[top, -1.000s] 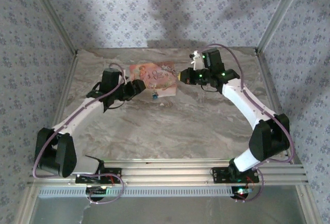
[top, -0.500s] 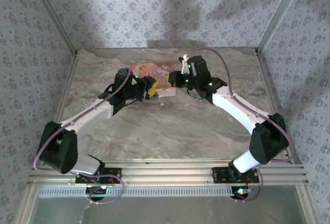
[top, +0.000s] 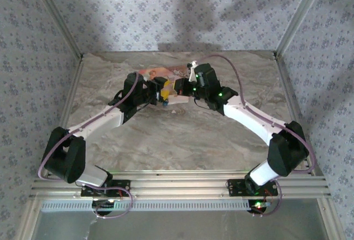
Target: Unlock a padlock with a key
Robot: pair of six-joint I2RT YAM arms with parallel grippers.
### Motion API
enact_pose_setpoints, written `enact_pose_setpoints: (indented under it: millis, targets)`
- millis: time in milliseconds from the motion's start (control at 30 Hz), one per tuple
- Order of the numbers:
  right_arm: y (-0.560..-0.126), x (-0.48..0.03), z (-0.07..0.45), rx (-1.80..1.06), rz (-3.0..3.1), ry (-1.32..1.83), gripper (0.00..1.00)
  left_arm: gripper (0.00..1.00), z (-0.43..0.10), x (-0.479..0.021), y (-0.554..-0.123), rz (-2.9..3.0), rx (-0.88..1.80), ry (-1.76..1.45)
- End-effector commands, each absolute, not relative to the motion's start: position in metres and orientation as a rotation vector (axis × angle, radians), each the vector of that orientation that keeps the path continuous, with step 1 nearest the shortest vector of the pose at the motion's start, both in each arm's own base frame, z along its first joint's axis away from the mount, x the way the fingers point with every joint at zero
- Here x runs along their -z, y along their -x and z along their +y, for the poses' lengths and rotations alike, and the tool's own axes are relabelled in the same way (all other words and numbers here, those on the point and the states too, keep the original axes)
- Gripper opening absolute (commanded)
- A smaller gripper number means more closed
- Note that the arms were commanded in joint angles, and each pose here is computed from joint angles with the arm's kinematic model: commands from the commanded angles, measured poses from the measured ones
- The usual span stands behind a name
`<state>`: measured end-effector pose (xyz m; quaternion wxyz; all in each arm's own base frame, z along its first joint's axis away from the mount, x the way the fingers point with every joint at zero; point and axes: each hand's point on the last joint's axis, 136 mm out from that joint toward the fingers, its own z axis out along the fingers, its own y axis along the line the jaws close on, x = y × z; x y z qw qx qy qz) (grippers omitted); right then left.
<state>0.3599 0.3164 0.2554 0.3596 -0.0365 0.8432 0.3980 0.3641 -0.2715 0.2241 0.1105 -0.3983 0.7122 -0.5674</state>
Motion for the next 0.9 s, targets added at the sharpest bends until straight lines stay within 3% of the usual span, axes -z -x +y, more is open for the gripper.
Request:
enact_pose_setpoints:
  millis: [0,200,567,700,867]
  targets:
    - [-0.361,-0.255,0.318,-1.018,2.159,0.07,0.0,0.51,-0.282,-0.247,-0.366,2.056,1.774,1.212]
    - [-0.361,-0.255,0.32,-1.002,2.149,0.06,0.0,0.57,-0.286,-0.25,-0.363,2.071,1.795,1.21]
    - [-0.356,-0.246,0.321,-0.969,2.145,0.064,0.0,0.57,-0.292,-0.253,-0.364,2.044,1.862,1.239]
    - [-0.355,-0.241,0.321,-0.972,2.153,0.065,0.0,0.53,-0.296,-0.253,-0.366,2.049,1.879,1.23]
    - [-0.353,-0.24,0.322,-0.978,2.156,0.07,0.0,0.4,-0.298,-0.251,-0.367,2.052,1.888,1.217]
